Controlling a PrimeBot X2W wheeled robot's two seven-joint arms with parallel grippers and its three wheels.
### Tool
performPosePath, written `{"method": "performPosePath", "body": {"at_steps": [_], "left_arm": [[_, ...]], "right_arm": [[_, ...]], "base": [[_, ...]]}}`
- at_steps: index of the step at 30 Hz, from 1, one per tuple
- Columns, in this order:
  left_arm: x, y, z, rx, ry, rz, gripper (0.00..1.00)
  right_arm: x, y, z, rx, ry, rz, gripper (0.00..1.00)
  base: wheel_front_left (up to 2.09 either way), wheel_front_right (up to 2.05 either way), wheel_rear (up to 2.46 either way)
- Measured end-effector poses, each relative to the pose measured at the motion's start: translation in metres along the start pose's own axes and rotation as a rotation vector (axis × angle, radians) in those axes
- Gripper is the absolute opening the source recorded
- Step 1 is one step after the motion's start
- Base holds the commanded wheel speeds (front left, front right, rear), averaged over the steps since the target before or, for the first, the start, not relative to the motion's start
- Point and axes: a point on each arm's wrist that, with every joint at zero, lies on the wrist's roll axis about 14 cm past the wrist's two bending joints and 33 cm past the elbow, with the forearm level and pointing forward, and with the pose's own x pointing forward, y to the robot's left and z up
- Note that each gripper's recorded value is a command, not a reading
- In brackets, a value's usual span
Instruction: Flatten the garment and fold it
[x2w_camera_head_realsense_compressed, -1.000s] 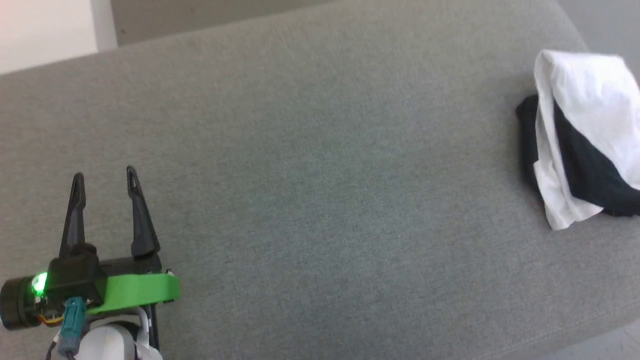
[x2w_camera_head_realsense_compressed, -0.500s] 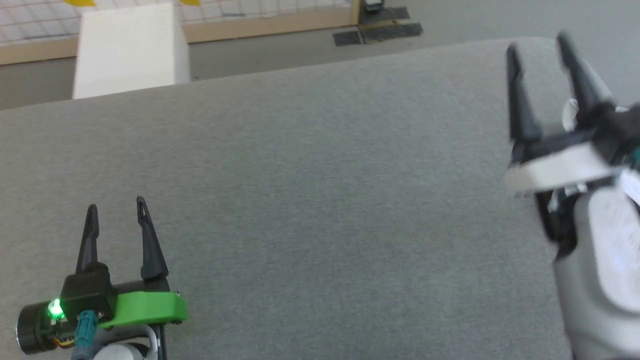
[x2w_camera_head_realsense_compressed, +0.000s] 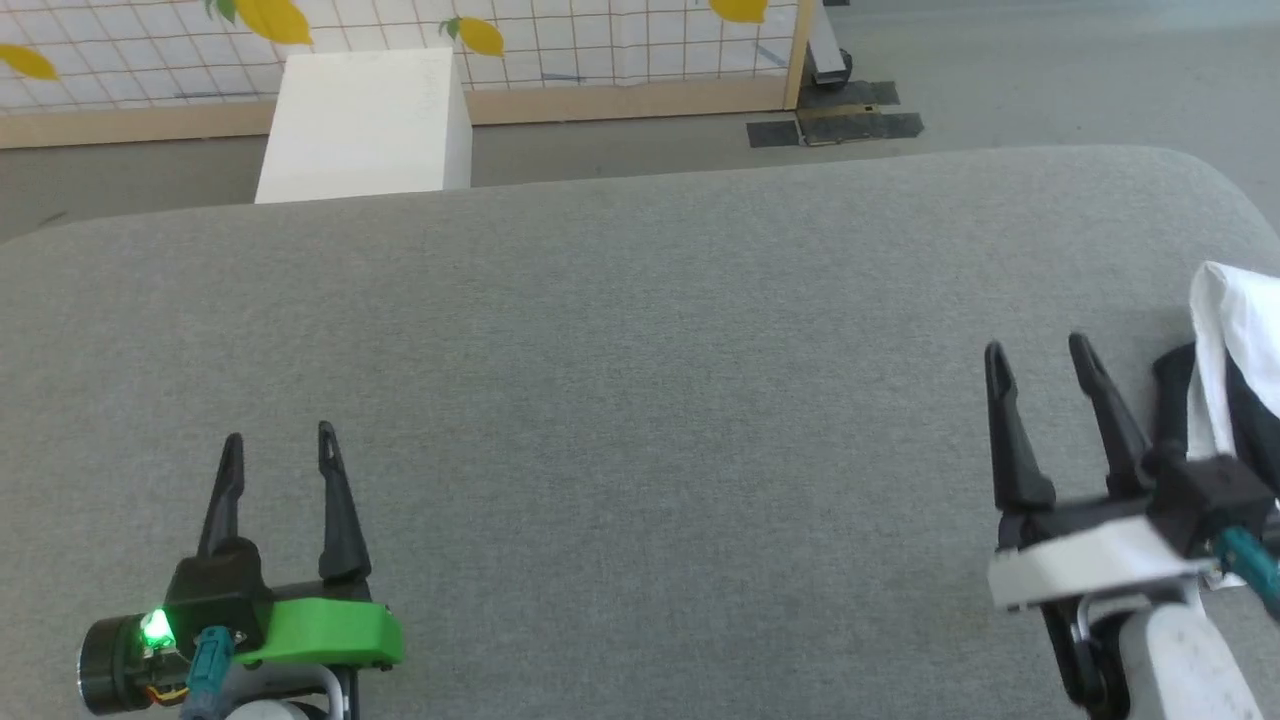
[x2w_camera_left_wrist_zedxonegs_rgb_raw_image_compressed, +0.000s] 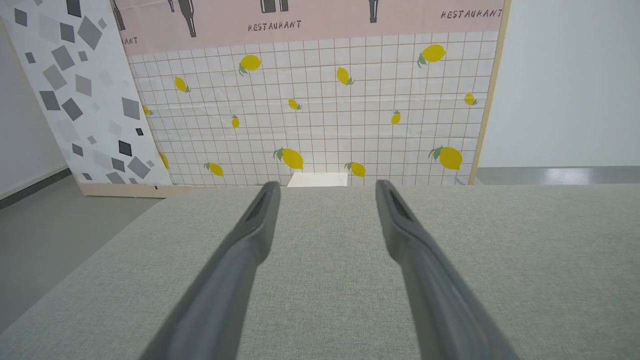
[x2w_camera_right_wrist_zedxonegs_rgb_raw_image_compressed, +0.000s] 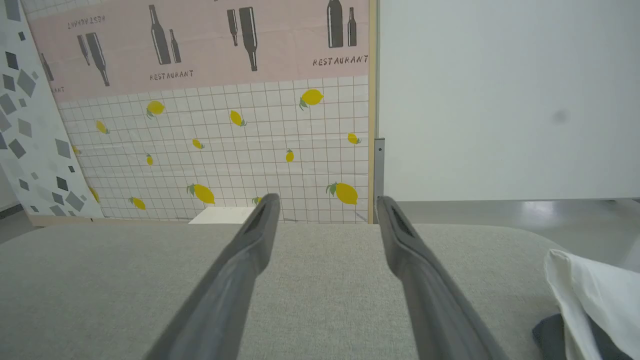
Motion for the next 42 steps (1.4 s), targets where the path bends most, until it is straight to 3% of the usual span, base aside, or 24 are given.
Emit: {"method": "performPosePath", "body": {"at_steps": [8, 9, 42], "left_arm": [[-0.003, 0.000, -0.003, -0.019, 0.013, -0.007, 1.00], [-0.003, 0.000, -0.004, -0.020, 0.017, -0.008, 0.00], [-0.006, -0.003, -0.005, -0.020, 0.056, -0.026, 0.00]], "right_arm": [[-0.021, 0.012, 0.001, -0.011, 0.003, 0.018, 1.00], [-0.021, 0.012, 0.001, -0.010, 0.002, 0.017, 0.00], [-0.021, 0.015, 0.000, -0.025, 0.039, 0.026, 0.00]], "base": [[0.00, 0.00, 0.00], [0.00, 0.00, 0.00], [0.00, 0.00, 0.00]]}}
